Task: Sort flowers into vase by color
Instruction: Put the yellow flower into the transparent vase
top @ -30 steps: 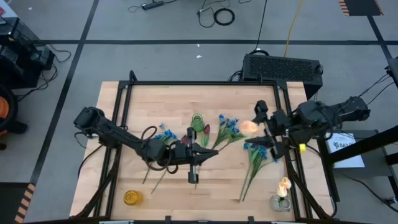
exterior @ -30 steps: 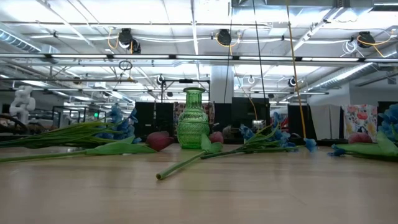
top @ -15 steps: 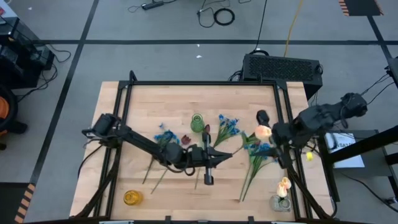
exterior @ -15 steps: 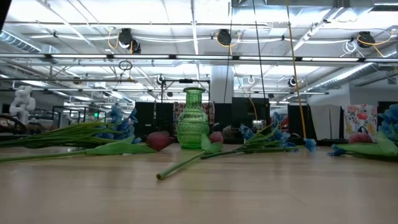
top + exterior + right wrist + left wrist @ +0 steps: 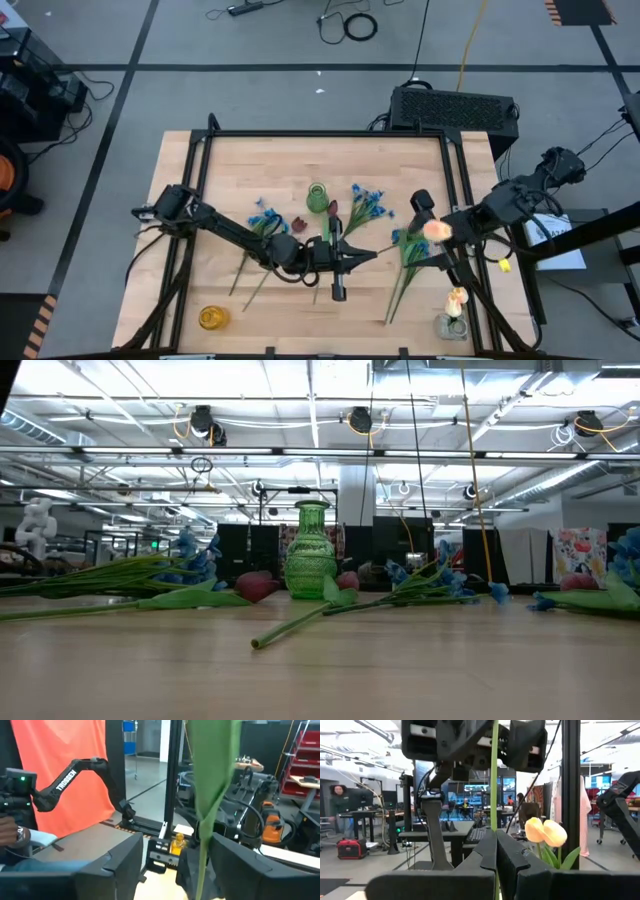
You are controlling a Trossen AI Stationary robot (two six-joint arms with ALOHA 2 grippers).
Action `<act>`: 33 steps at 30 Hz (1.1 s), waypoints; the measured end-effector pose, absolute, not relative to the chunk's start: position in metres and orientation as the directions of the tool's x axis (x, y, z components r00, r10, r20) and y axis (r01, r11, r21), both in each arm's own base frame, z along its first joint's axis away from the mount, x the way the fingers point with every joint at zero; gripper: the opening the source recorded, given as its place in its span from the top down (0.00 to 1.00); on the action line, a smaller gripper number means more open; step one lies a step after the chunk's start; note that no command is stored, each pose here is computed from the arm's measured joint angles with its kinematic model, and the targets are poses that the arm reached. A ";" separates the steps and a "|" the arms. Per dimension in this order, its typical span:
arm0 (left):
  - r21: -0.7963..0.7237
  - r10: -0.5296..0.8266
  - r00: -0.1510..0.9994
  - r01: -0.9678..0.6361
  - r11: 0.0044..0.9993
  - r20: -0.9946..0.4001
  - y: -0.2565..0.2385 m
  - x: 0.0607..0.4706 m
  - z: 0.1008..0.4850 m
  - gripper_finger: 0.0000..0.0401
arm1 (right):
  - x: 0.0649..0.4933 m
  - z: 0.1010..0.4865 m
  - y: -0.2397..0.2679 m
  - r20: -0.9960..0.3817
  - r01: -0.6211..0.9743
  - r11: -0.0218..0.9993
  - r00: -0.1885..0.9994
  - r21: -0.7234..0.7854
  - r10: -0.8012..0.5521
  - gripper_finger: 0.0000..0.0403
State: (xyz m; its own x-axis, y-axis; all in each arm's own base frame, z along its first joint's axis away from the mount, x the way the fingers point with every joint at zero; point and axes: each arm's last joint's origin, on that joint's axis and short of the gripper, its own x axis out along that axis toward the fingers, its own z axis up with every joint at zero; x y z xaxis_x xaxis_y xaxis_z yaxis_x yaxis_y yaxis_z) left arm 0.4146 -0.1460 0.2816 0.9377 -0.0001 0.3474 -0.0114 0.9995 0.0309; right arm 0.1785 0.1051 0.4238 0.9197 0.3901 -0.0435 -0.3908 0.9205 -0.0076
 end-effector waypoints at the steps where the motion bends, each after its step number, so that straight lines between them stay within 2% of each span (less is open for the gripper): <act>1: 0.032 -0.001 0.939 -0.011 0.999 0.344 -0.146 0.415 0.281 1.00 | 0.178 0.424 0.105 -0.041 -0.393 0.919 0.919 -0.008 0.393 0.49; 9: 0.033 -0.003 0.939 -0.009 0.999 0.344 -0.146 0.415 0.281 1.00 | 0.180 0.423 0.108 -0.048 -0.395 0.919 0.917 0.006 0.395 0.71; 24: 0.052 -0.035 0.944 0.019 0.998 0.327 -0.147 0.415 0.279 1.00 | 0.190 0.414 0.114 -0.094 -0.387 0.922 0.918 -0.006 0.385 0.97; 30: 0.050 -0.035 0.943 0.020 0.999 0.331 -0.147 0.415 0.280 0.99 | 0.184 0.417 0.110 -0.091 -0.385 0.923 0.919 -0.004 0.383 0.98; 33: 0.053 -0.034 0.947 0.018 0.998 0.318 -0.147 0.416 0.279 0.93 | 0.180 0.417 0.108 -0.103 -0.388 0.922 0.917 0.008 0.386 0.98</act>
State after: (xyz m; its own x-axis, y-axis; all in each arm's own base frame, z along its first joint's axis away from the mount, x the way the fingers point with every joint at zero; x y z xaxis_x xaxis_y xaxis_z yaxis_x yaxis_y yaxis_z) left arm 0.4155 -0.1472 0.2787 0.9474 -0.0340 0.3183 0.0180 0.9984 0.0531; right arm 0.1805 0.1076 0.4170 0.9166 0.3863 -0.1026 -0.3876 0.9218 0.0079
